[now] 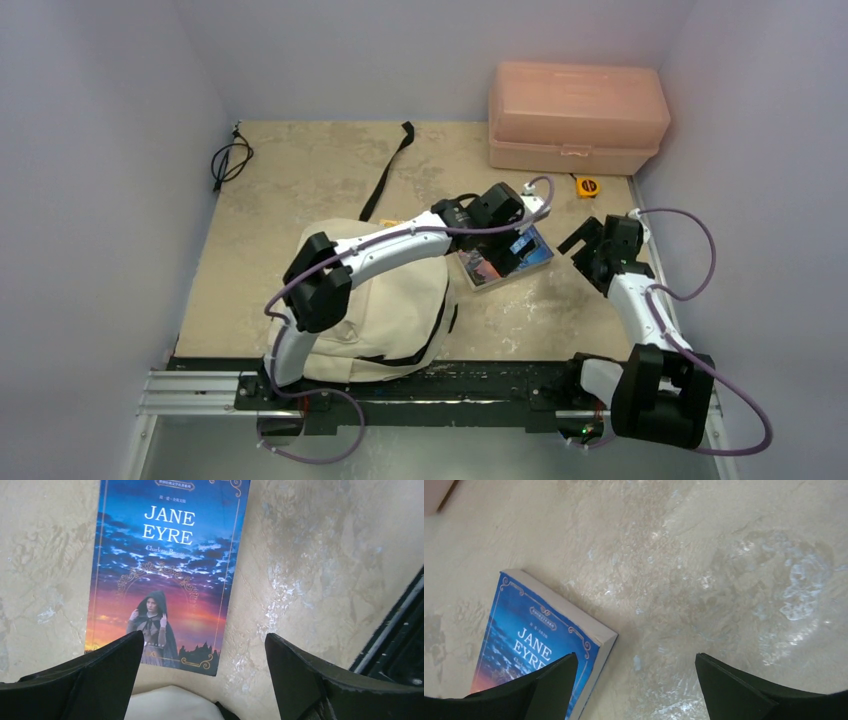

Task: Pack the student bag
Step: Move the book to the center of the board.

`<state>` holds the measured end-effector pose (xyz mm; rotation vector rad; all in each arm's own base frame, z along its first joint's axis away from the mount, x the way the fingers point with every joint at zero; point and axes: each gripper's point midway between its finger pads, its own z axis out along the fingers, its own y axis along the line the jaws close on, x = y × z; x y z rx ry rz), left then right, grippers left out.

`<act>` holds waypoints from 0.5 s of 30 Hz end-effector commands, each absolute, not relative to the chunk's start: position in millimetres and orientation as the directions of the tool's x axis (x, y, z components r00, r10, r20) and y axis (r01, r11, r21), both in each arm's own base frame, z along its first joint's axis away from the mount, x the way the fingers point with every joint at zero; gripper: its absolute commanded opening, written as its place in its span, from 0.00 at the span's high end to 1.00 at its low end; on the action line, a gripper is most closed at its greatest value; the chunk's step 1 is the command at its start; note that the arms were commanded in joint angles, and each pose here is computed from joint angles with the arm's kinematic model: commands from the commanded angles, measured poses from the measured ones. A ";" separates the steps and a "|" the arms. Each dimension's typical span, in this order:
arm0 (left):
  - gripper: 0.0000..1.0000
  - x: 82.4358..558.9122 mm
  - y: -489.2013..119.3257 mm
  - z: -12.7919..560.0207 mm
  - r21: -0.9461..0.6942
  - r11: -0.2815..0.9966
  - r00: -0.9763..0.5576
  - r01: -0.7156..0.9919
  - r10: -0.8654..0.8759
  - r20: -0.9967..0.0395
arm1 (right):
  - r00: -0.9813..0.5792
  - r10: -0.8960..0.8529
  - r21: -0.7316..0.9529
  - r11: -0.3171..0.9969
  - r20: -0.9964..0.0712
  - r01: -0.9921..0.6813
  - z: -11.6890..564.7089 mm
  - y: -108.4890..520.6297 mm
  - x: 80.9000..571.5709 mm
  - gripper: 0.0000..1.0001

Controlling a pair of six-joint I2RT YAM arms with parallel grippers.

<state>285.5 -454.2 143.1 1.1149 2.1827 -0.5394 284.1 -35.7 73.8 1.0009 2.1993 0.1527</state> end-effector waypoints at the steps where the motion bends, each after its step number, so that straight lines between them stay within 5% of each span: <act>1: 0.07 297.4 -462.9 118.1 0.111 0.545 -0.338 0.831 0.653 -0.678 | -0.476 0.663 0.457 0.746 -0.578 0.483 96.5 -20.2 311.3 0.08; 15: 0.07 295.4 -468.0 61.1 0.117 0.529 -0.377 0.840 0.725 -0.576 | -0.528 0.633 0.495 0.774 -0.567 0.395 85.2 -3.5 308.8 0.08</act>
